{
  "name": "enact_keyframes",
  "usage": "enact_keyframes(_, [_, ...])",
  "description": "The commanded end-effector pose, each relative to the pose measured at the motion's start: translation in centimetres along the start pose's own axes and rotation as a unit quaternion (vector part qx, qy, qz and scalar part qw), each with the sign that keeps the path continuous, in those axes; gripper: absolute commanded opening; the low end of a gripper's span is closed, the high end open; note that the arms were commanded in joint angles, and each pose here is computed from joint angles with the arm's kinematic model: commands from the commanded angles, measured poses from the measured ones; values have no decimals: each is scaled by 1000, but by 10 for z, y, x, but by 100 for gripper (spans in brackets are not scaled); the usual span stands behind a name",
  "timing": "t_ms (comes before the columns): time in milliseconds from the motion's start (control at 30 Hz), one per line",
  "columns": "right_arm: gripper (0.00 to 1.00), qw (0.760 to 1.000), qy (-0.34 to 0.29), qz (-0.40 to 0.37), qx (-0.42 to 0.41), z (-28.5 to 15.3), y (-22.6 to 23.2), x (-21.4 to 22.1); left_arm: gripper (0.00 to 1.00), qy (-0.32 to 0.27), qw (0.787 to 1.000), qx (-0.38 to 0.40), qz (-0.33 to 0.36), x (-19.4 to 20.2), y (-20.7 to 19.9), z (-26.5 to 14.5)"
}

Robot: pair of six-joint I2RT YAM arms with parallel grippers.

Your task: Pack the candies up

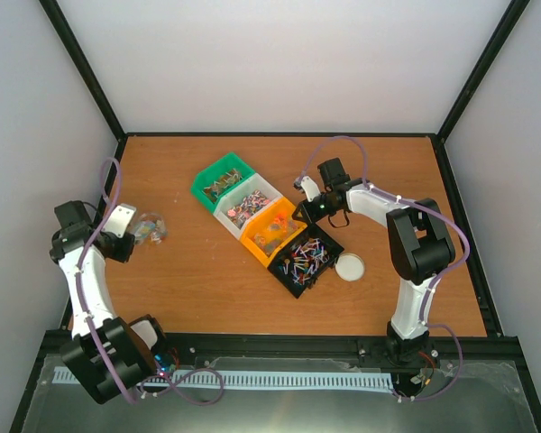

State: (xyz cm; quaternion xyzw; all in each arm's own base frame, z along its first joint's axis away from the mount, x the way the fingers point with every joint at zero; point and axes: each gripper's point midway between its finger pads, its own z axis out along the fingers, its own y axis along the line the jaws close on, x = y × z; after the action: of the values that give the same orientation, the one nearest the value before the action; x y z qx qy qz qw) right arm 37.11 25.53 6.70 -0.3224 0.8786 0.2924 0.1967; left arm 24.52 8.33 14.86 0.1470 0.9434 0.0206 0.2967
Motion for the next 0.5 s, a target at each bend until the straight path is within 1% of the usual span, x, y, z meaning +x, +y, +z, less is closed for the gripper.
enact_keyframes(0, [3, 998, 47, 36, -26, 7, 10, 32, 1, -3, 1000, -11, 24, -9, 8, -11])
enact_keyframes(300, [3, 998, 46, 35, -24, 5, 11, 33, 1, 12, 999, -14, 40, -5, 8, -14])
enact_keyframes(467, [3, 998, 48, 33, -24, 4, 12, 36, 1, 4, 998, -13, 67, -6, 3, -19])
